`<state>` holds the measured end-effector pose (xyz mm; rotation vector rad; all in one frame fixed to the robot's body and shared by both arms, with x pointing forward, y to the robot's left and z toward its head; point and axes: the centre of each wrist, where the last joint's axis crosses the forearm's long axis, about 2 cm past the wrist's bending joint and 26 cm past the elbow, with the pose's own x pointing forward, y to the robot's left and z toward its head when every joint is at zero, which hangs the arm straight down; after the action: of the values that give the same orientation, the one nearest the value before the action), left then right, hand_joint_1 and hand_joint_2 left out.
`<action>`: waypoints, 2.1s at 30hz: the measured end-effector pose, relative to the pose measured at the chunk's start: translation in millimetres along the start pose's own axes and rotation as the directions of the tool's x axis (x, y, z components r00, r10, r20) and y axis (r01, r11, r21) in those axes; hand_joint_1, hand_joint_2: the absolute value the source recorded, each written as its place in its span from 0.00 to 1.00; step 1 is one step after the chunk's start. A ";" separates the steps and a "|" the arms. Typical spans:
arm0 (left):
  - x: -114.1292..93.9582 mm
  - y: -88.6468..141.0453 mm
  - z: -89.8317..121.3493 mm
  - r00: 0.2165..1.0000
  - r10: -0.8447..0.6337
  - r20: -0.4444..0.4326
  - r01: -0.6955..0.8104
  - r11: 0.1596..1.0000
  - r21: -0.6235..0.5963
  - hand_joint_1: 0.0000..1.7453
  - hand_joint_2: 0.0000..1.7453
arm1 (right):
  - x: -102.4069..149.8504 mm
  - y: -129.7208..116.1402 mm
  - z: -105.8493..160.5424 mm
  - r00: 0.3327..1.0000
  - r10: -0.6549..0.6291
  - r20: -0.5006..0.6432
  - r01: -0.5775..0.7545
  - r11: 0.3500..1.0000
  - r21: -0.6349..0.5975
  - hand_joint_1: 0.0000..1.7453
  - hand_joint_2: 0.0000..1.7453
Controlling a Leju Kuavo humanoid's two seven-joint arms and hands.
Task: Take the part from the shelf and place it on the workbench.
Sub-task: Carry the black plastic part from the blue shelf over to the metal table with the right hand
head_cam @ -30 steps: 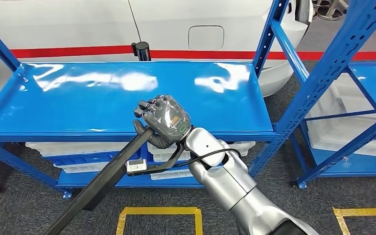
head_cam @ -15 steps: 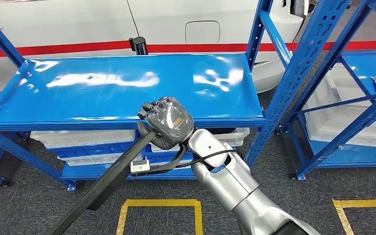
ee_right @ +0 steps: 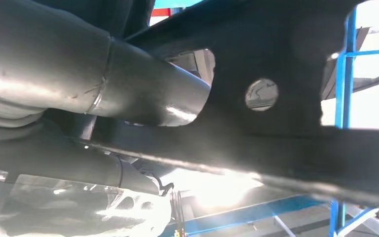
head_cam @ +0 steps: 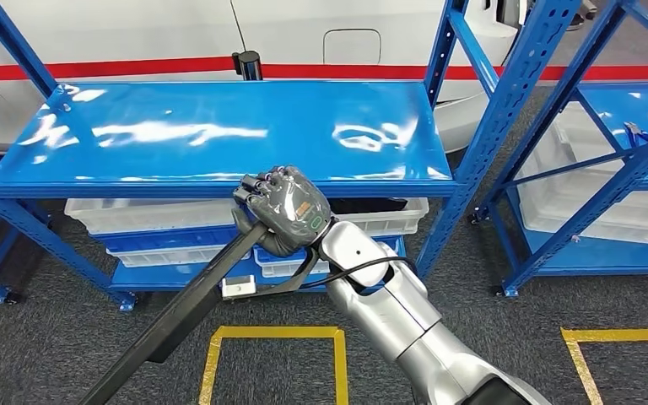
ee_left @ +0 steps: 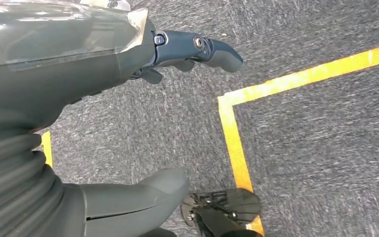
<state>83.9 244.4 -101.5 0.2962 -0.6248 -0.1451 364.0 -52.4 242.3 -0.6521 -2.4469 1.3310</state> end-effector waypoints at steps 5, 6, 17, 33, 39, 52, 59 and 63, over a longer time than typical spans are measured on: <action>1.8 -2.6 0.4 1.000 0.004 -0.001 -0.004 1.000 -0.004 0.00 1.00 | -2.9 2.4 3.7 1.000 0.002 -0.010 -0.002 1.000 0.008 1.00 0.00; 1.9 -2.9 0.5 1.000 0.004 -0.001 -0.004 1.000 -0.005 0.00 1.00 | -3.3 2.9 4.4 1.000 0.002 -0.011 -0.002 1.000 0.010 1.00 0.00; 0.2 -3.5 1.5 1.000 0.002 -0.003 -0.002 1.000 -0.009 0.00 1.00 | -1.8 2.5 1.6 1.000 0.003 -0.008 -0.003 1.000 0.000 1.00 0.00; 2.3 -2.8 0.2 1.000 -0.018 0.010 0.019 1.000 -0.020 0.00 1.00 | -52.6 -13.5 18.9 0.976 0.149 -0.159 -0.146 0.989 0.030 1.00 0.00; -1.3 -3.1 1.9 1.000 -0.018 0.008 0.018 1.000 -0.021 0.00 1.00 | -81.3 -23.5 31.6 0.956 0.198 -0.217 -0.190 0.980 0.056 1.00 0.00; -6.3 -0.3 2.8 0.999 -0.036 0.008 0.036 0.999 -0.028 0.00 1.00 | -100.2 -25.8 52.8 0.934 0.226 -0.276 -0.211 0.974 0.082 1.00 0.00; -3.8 -0.7 1.9 0.999 -0.039 0.010 0.040 0.999 -0.028 0.00 1.00 | -104.1 -27.1 59.4 0.927 0.236 -0.293 -0.222 0.972 0.081 1.00 0.00; -0.5 -2.4 1.2 0.999 -0.044 0.011 0.044 0.999 -0.032 0.00 1.00 | -107.5 -26.1 68.2 0.918 0.247 -0.309 -0.231 0.969 0.089 1.00 0.00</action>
<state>82.7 241.9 -101.6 0.2785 -0.6257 -0.1990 419.4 -168.6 224.6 -1.0904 -2.1189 1.2519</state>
